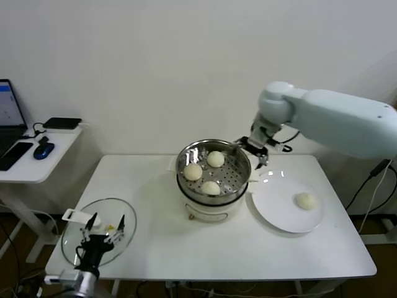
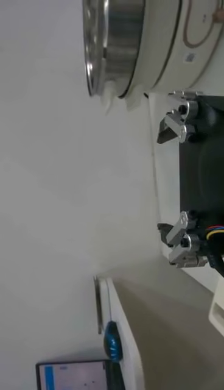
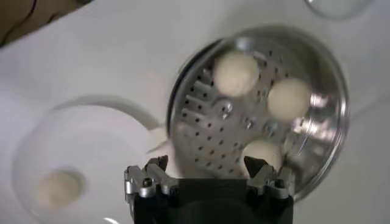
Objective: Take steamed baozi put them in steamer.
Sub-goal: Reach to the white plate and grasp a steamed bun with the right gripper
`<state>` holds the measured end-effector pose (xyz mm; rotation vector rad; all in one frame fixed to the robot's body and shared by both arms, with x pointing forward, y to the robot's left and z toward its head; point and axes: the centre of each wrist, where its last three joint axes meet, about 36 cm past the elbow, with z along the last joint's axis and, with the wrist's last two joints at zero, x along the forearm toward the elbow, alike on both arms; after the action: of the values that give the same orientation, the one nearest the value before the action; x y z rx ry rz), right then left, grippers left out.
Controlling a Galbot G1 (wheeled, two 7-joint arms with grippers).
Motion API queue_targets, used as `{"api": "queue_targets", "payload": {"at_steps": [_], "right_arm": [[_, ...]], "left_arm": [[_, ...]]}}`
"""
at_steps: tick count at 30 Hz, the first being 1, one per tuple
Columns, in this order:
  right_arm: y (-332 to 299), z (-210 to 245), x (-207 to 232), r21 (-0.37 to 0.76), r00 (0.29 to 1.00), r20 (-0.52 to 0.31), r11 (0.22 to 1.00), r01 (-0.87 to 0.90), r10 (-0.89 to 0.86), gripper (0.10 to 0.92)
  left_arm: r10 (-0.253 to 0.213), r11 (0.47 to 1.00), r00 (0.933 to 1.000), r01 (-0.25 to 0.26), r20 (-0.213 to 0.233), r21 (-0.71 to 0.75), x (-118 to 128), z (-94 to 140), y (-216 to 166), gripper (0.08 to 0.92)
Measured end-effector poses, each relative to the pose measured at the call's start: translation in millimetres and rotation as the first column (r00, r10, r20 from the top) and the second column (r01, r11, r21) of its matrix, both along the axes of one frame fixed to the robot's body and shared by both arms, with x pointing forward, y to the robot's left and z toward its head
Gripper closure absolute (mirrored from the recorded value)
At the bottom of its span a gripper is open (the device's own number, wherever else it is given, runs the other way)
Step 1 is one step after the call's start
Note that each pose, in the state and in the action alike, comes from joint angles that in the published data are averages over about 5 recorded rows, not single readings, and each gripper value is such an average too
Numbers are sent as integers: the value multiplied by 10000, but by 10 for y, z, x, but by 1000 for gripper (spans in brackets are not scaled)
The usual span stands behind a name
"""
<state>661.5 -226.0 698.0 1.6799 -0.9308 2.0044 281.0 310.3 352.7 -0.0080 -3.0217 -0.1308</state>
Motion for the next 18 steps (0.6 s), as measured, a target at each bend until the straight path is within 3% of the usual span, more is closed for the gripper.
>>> {"api": "queue_targets", "payload": {"at_steps": [4, 9, 18], "right_arm": [[-616, -22, 10, 628, 9697, -361, 9679, 2434, -2415, 200], [-1360, -192, -40, 1015, 8837, -832, 8783, 4673, -4606, 200], [-2263, -802, -168, 772, 7555, -1099, 7523, 6543, -6459, 200]], "left_arm": [[-138, 9999, 9999, 138, 85, -1, 29, 29, -5, 177], [-332, 9994, 9994, 332, 124, -23, 36, 30, 7, 177], [-607, 9981, 9980, 608, 202, -68, 51, 35, -27, 177]]}}
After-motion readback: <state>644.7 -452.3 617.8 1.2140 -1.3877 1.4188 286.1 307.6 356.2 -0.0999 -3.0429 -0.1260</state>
